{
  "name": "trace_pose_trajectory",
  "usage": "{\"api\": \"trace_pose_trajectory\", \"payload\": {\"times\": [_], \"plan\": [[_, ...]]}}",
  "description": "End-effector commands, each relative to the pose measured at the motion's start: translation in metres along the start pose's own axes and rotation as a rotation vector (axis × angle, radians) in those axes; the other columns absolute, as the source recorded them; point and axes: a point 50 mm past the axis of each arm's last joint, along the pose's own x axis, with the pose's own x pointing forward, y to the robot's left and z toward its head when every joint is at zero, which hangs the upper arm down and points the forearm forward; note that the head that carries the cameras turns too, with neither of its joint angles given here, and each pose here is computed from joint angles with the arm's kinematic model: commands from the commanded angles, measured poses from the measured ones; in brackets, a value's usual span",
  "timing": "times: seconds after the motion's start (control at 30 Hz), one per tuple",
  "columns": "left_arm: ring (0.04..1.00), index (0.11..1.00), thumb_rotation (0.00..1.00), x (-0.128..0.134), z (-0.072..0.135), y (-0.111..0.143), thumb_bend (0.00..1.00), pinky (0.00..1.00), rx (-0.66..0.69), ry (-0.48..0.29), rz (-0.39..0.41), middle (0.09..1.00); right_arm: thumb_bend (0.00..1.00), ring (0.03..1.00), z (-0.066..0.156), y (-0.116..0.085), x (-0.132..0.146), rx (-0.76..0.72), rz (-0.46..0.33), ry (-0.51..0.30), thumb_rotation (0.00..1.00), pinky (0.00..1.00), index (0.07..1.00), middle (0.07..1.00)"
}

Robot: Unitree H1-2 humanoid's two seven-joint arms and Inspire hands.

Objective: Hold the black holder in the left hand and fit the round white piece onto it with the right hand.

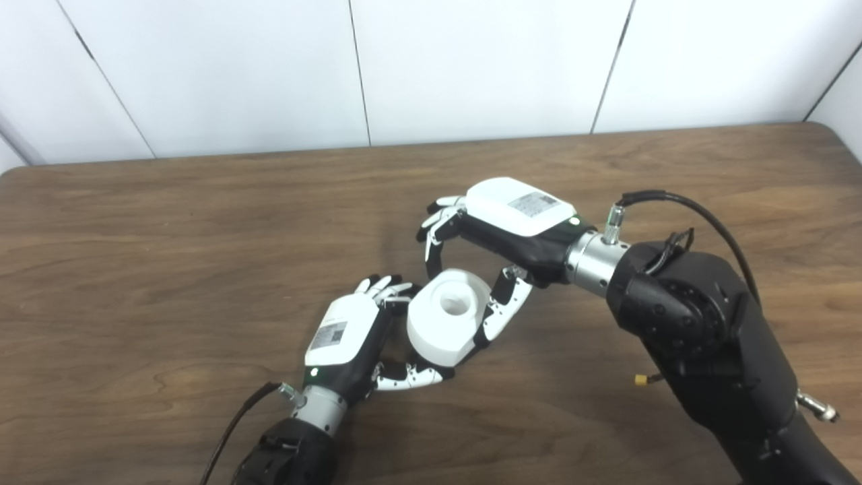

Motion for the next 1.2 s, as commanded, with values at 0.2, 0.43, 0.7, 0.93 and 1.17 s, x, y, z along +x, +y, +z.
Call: {"api": "trace_pose_trajectory", "payload": {"times": [0.2,0.43,0.7,0.93,1.17], "plan": [[0.927,0.489,0.06,-0.002,0.002,-0.01,0.52,0.97,0.012,0.013,-0.084,0.831,0.53,0.915,0.004,-0.007,0.001,-0.063,-0.042,-0.018,0.13,0.79,0.481,0.803],[0.924,0.488,0.05,-0.002,0.002,-0.01,0.52,0.97,0.009,0.009,-0.081,0.826,0.53,0.914,0.001,-0.004,0.001,-0.07,-0.043,-0.023,0.13,0.78,0.481,0.799],[0.927,0.488,0.05,-0.003,0.001,-0.009,0.52,0.97,0.008,0.012,-0.087,0.828,0.52,0.907,-0.002,-0.008,0.001,-0.088,-0.05,-0.02,0.13,0.77,0.481,0.794],[0.928,0.489,0.06,-0.003,0.002,-0.008,0.52,0.98,0.013,0.014,-0.092,0.83,0.52,0.9,-0.004,-0.01,0.001,-0.088,-0.065,-0.01,0.13,0.77,0.481,0.786],[0.925,0.488,0.06,-0.003,0.002,-0.008,0.52,0.97,0.009,0.011,-0.091,0.827,0.52,0.899,-0.008,-0.012,0.001,-0.09,-0.077,-0.005,0.13,0.76,0.482,0.786]]}}
